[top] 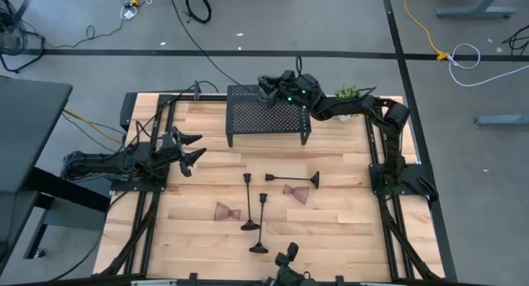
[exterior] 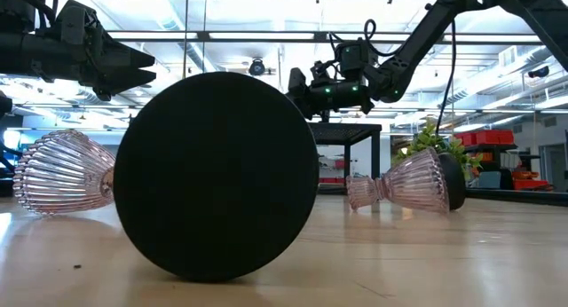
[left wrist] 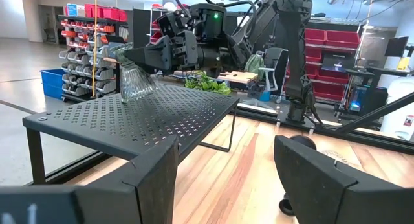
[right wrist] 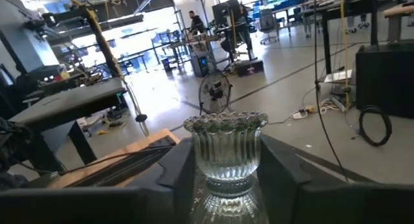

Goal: Pick & Place candle stick holders
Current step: Put the green glass candle holder on the shelf

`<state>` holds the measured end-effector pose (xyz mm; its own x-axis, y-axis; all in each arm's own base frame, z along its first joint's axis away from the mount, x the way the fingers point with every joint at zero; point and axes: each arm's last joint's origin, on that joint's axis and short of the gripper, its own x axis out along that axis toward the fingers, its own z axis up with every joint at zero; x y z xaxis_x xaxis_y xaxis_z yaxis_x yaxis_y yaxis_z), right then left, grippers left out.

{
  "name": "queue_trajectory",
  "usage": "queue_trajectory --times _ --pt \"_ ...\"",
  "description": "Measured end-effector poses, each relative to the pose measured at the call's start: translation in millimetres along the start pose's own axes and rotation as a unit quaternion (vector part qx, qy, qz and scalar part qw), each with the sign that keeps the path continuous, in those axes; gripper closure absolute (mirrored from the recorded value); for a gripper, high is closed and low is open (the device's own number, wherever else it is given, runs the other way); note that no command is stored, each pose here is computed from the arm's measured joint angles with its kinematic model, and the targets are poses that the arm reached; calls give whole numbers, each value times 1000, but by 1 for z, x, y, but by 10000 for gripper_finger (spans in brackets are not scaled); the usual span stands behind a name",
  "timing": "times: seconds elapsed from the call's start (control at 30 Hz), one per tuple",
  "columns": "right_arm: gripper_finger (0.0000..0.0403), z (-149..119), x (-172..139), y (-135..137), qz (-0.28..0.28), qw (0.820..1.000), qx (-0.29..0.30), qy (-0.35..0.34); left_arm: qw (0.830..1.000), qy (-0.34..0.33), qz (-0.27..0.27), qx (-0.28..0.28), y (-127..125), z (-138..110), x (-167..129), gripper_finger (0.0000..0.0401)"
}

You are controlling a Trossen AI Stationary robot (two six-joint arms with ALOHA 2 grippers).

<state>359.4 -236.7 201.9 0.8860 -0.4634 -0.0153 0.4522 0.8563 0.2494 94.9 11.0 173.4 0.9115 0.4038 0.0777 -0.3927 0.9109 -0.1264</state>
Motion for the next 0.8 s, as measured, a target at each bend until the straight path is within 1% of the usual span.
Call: queue_trajectory --times 0.1,0.17,0.27,0.53,0.8 --pt "212 -6 0 -1 -5 1000 4 16 1000 0 0 0 0 0 0 147" --pt "201 -8 0 -2 -8 1000 2 24 1000 0 0 0 0 0 0 147" --pt "198 -8 0 -2 -10 1000 3 29 1000 0 0 0 0 0 0 147" --pt "211 -7 0 -1 -3 1000 -8 28 1000 0 0 0 0 0 0 147" --pt "200 -6 0 0 0 1000 -9 19 1000 0 0 -1 0 0 0 147"
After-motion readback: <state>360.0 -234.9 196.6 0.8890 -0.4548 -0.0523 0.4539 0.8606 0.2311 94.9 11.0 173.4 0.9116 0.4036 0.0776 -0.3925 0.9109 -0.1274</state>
